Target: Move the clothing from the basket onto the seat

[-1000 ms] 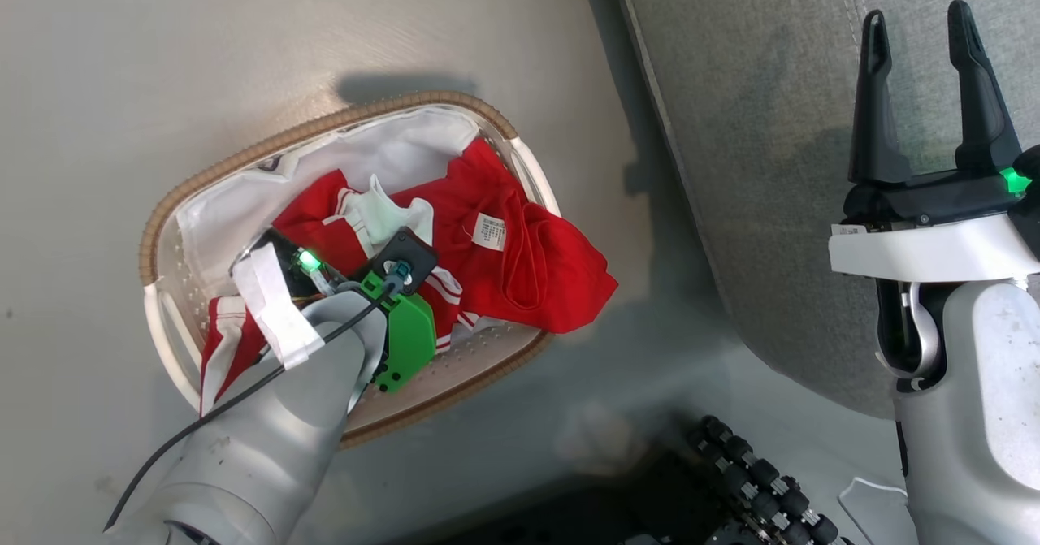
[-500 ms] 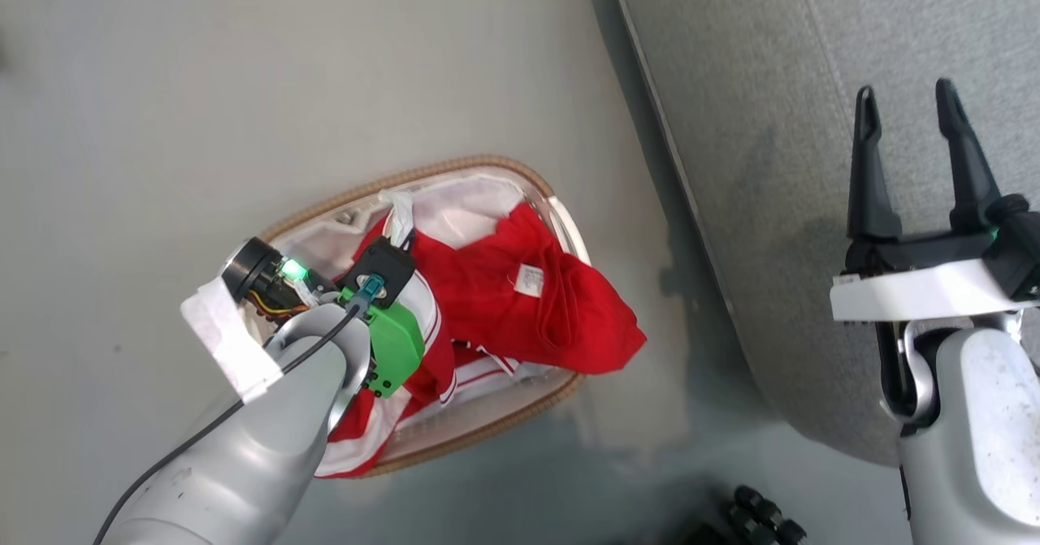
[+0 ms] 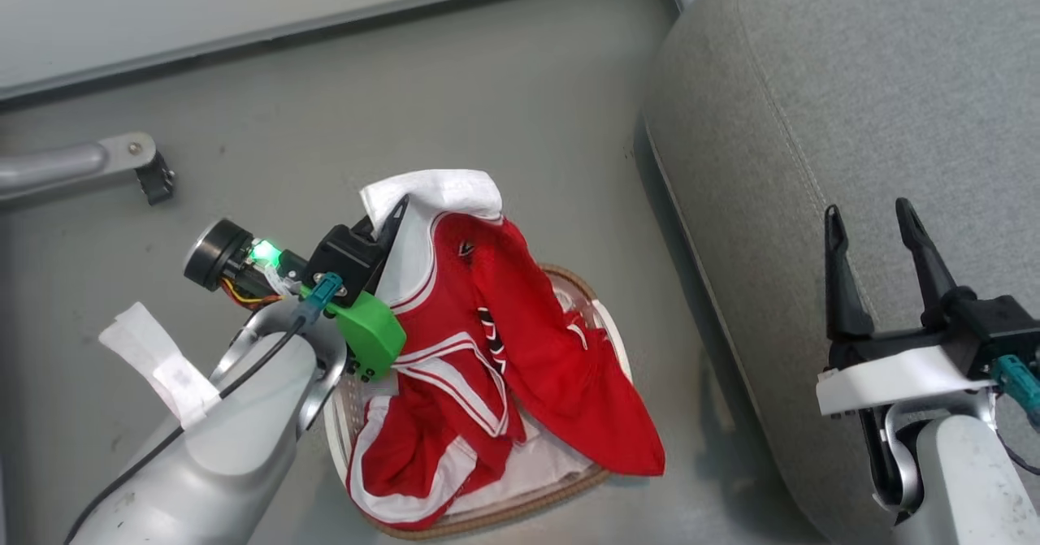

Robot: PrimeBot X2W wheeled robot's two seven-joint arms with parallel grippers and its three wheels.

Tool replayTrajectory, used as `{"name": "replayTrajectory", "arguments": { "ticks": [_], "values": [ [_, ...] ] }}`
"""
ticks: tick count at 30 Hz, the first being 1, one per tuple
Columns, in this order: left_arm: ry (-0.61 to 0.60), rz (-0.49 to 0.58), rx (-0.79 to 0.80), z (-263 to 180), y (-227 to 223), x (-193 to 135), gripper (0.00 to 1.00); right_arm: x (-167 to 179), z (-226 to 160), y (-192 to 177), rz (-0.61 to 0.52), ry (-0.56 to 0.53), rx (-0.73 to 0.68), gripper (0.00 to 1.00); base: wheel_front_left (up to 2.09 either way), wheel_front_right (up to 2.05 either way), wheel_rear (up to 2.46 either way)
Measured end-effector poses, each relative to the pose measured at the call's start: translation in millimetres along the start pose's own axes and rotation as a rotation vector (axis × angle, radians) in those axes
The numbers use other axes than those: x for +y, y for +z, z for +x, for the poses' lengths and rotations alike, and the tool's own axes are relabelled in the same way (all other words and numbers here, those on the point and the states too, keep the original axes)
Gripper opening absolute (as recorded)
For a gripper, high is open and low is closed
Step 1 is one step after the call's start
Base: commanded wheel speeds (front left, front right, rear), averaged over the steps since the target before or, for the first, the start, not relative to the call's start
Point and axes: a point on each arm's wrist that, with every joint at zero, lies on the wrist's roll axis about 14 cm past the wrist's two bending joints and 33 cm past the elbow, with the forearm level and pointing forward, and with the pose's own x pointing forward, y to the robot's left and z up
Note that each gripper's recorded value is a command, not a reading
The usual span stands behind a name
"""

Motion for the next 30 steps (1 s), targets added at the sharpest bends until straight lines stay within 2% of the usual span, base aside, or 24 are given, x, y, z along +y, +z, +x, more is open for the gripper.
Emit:
{"name": "replayTrajectory", "arguments": {
  "ticks": [4,12,17,21,30],
  "values": [
    [0.022,0.088,-0.095,-16.8,49.8,15.0,0.00,9.2,-12.0,16.3,0.009,0.024,-0.034,1.00,0.00,0.00,0.00],
    [0.062,0.347,-0.284,-46.6,178.0,39.1,0.00,36.8,-25.4,48.5,0.015,0.104,-0.113,1.00,0.00,0.00,0.00],
    [0.082,0.466,-0.378,-63.4,240.9,40.4,0.00,52.3,-30.1,62.0,0.005,0.151,-0.147,1.00,0.00,0.00,0.00],
    [0.093,0.522,-0.415,-71.4,270.8,41.1,0.00,61.7,-33.4,67.3,-0.004,0.180,-0.160,1.00,0.00,0.00,0.00],
    [0.120,0.551,-0.452,-75.5,304.1,43.9,0.00,74.2,-39.1,71.8,-0.013,0.219,-0.169,1.00,0.00,0.00,0.00]
  ]
}}
